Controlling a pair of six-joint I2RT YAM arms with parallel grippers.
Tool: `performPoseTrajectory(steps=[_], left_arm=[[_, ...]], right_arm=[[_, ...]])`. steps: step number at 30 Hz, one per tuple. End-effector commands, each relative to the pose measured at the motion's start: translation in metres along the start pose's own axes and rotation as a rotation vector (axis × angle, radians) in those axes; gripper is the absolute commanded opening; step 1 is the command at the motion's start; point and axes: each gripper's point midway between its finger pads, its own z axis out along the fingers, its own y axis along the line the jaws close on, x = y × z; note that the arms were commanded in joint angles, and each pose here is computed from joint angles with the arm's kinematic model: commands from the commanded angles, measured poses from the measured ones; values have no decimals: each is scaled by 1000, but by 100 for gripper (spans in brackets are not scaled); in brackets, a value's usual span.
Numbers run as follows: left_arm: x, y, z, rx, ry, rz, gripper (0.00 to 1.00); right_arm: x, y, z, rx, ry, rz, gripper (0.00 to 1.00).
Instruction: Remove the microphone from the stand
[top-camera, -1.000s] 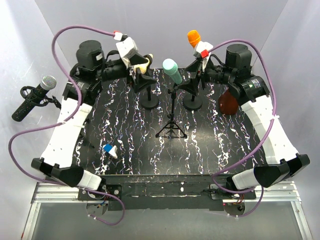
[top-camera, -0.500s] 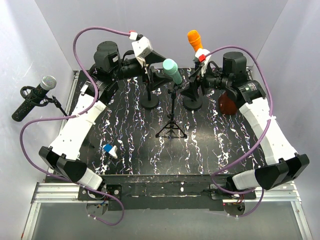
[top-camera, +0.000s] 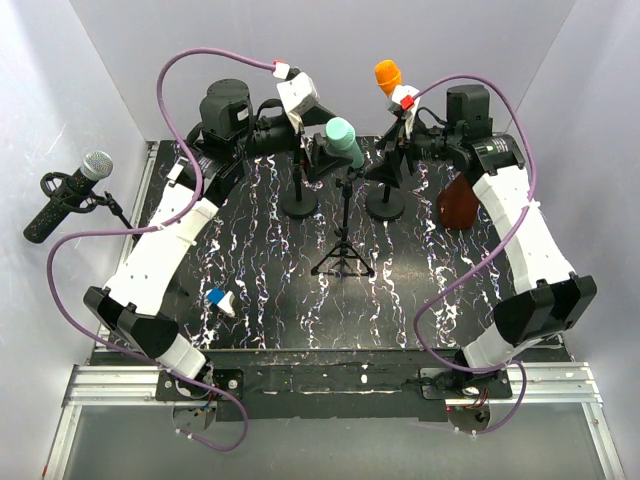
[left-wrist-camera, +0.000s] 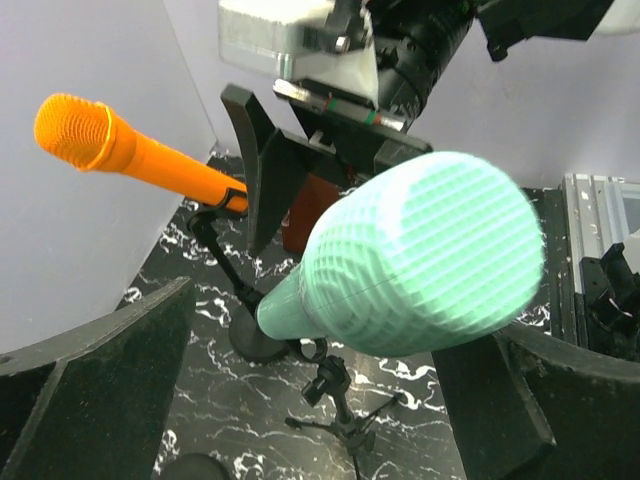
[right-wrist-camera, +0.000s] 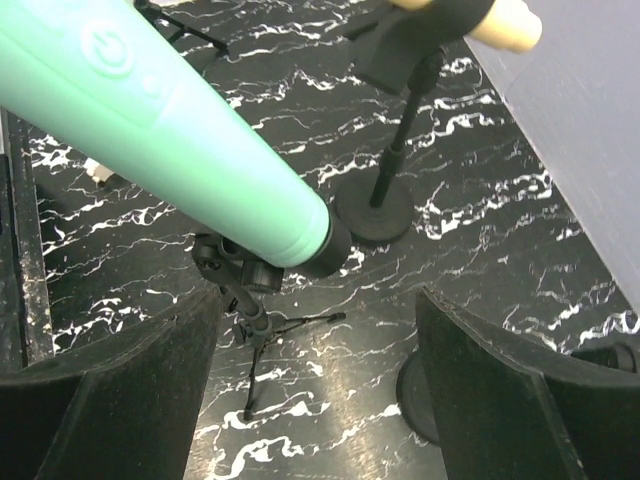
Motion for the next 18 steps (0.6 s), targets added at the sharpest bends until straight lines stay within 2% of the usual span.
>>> performPoseTrajectory(steps=[1,11,18], left_arm=[[5,-2,-10,-35,64,14,98],[15,4,-20,-93,116,66,98],[15,13,-29,-159,143,112,98]], right_arm=[[-29,10,-2,-96,-68,-122,85],[-22,12,21,-193,-66,-96,83],[-17,25,33,-262,-56,-82,72]])
